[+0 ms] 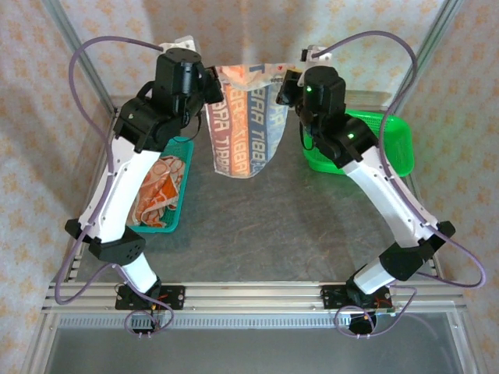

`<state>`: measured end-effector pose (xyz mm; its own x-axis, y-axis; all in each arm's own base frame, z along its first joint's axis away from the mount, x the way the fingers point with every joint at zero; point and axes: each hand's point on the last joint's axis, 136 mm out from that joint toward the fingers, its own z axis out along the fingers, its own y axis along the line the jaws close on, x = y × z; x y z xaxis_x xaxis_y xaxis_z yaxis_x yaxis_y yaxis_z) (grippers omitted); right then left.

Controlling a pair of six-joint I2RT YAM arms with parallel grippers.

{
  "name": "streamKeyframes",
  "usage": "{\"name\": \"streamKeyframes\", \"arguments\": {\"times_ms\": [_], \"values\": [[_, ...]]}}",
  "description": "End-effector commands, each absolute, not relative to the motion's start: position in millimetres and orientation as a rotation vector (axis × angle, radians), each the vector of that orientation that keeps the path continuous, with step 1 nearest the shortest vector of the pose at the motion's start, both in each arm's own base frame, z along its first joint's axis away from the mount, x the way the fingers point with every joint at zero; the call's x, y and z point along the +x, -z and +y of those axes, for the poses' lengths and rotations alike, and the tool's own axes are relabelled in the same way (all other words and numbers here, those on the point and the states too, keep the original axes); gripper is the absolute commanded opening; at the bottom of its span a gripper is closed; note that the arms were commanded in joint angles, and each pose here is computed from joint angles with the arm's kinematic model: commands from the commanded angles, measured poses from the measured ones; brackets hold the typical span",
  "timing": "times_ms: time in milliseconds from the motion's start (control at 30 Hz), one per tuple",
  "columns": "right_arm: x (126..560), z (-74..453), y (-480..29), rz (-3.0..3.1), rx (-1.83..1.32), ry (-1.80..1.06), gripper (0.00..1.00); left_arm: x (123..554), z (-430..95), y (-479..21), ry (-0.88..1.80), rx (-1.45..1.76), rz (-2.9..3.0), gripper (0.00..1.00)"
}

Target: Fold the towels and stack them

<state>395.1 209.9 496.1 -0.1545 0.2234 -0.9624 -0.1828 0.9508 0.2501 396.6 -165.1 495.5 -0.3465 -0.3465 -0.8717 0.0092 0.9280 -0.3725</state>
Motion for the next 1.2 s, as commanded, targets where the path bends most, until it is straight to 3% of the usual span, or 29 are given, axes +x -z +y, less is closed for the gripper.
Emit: {"name": "streamKeyframes", "arguments": {"times_ms": [0,433,633,900,1167], "values": [[372,205,-521,1.655,-0.011,-0.42,0.0,372,-160,-513,0.433,-0.23,1.883,0.0],[276,193,-532,1.66,-0.096,-0.629,0.0,287,-153,-518,0.515,-0.269,1.846,0.0],[259,187,-510,1.738,-0.071,-0.677,0.0,268,-153,-505,0.557,-0.291,1.868,0.0],[306,184,-452,1.9,0.064,-0.547,0.0,309,-162,-460,0.405,-0.305,1.97,0.0],[411,200,-378,2.051,0.125,-0.552,0.0,416,-158,-384,0.322,-0.318,2.107,0.0]]}}
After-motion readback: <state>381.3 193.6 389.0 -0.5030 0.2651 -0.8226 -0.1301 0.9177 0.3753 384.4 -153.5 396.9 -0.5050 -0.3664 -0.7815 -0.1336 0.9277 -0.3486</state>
